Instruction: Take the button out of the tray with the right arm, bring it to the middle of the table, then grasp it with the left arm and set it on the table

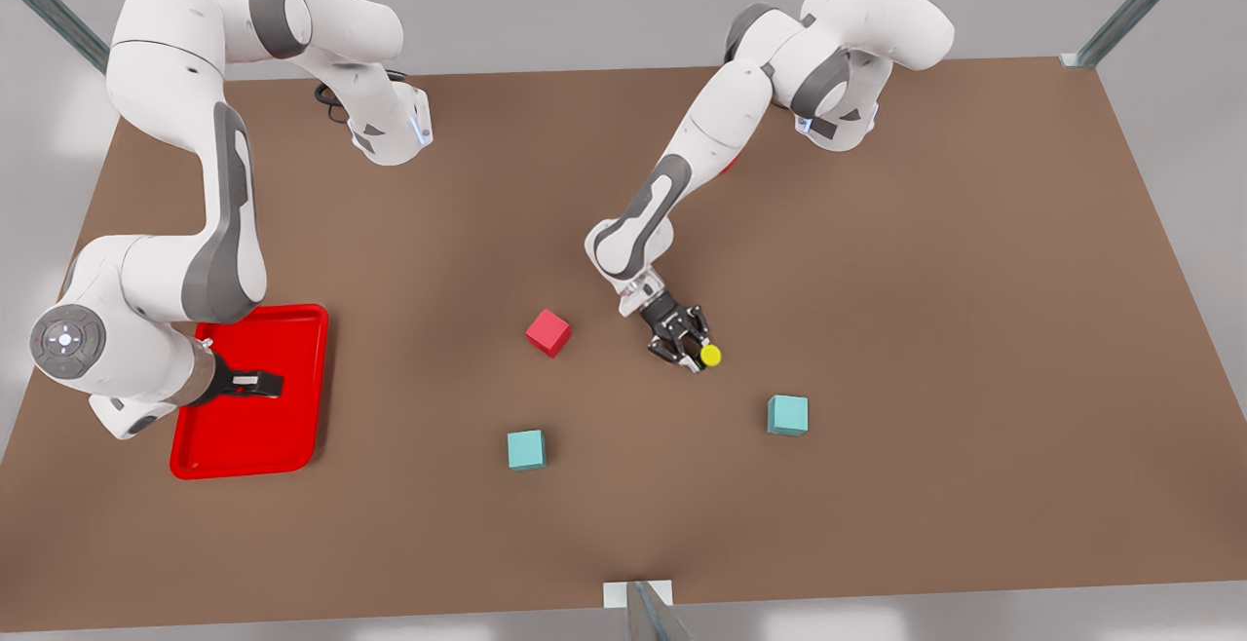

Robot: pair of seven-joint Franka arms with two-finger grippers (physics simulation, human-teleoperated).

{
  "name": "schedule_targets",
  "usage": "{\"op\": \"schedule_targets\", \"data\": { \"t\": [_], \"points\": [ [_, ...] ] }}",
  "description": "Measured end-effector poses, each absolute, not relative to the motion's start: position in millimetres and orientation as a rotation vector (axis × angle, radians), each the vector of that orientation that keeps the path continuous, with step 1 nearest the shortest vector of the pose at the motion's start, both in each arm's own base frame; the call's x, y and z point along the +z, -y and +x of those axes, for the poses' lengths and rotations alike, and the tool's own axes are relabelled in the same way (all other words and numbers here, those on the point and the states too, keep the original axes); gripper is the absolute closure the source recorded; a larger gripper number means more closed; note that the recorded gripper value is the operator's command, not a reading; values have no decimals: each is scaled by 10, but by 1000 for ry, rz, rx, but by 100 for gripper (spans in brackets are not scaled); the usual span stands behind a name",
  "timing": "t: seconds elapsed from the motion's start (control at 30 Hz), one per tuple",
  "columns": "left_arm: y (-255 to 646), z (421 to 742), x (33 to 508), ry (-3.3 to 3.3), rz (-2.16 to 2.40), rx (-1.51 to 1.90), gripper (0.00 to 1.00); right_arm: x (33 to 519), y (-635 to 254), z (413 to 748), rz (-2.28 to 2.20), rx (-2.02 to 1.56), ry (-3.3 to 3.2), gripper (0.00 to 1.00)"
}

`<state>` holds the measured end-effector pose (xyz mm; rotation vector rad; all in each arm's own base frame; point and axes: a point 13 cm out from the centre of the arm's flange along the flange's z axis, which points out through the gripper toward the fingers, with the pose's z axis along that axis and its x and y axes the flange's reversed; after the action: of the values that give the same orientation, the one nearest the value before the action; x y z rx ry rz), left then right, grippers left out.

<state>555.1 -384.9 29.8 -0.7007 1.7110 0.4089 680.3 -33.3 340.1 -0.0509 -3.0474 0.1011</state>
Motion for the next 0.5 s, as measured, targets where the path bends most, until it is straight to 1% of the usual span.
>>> {"op": "schedule_targets", "data": {
  "t": [0.03, 0.07, 0.1, 0.13, 0.3, 0.5],
  "points": [
    [3857, 5544, 298, -1711, -702, 408, 52, 3399, 333, 6802, -51, 101, 3047, 0],
    [3862, 5540, 298, -1712, -702, 407, 45, 3395, 332, 6802, -50, 101, 3046, 0],
    [3870, 5527, 280, -1713, -699, 407, 11, 3392, 338, 6802, -52, 101, 3046, 0],
    [3878, 5518, 269, -1713, -697, 406, 0, 3390, 342, 6802, -53, 101, 3046, 0],
    [3900, 5507, 278, -1713, -698, 400, 0, 3389, 344, 6804, -53, 101, 3046, 0],
    [3969, 5444, 413, -1718, -710, 394, 0, 3390, 343, 6805, -53, 101, 3047, 0]
  ]
}}
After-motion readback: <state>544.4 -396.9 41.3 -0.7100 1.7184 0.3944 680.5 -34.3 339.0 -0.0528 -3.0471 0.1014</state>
